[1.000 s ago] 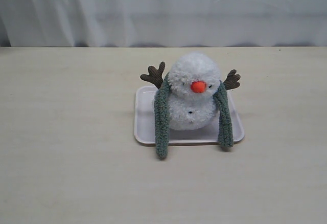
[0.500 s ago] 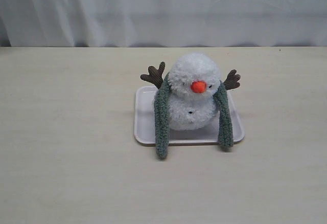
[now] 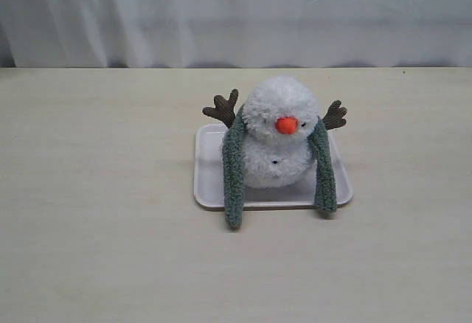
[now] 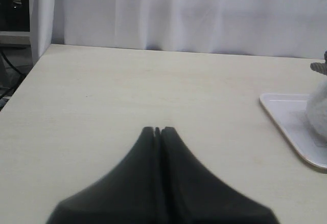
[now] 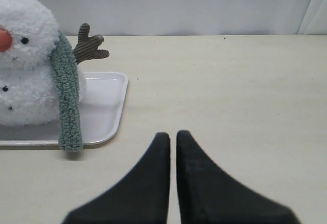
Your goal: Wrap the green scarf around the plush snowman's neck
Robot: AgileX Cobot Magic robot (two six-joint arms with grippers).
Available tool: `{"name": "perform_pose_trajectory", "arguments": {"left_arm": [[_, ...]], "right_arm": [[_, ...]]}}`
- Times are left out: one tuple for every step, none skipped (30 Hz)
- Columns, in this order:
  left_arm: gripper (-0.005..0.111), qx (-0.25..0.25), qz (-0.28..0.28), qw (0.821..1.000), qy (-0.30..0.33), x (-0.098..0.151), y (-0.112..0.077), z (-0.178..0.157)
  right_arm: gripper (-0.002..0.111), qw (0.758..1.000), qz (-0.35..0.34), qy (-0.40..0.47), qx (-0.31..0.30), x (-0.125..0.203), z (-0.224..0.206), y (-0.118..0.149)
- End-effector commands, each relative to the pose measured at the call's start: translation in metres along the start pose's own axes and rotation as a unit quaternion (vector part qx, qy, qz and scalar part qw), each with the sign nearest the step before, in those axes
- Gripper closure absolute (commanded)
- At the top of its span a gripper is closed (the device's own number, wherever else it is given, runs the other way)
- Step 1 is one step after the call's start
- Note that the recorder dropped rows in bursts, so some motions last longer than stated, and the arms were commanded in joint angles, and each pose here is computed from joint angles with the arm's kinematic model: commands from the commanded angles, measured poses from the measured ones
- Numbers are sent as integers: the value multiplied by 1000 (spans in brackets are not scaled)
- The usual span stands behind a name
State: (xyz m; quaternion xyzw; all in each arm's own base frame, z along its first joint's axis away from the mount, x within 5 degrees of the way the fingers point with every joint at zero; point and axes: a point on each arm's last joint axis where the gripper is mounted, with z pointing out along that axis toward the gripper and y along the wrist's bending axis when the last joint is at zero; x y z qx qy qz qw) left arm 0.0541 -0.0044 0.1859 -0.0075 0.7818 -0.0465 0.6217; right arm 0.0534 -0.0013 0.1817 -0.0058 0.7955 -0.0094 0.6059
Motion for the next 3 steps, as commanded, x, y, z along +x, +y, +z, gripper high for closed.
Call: {"name": "perform_pose_trajectory", "arguments": {"left_arm": [[107, 3, 2, 1000, -4, 0, 0, 0], [107, 3, 2, 1000, -4, 0, 0, 0], [107, 3, 2, 1000, -4, 0, 0, 0]], "right_arm": [[104, 1000, -4, -8, 3, -1, 0, 0], [104, 1000, -4, -8, 3, -1, 0, 0], [104, 1000, -4, -8, 3, -1, 0, 0]]}}
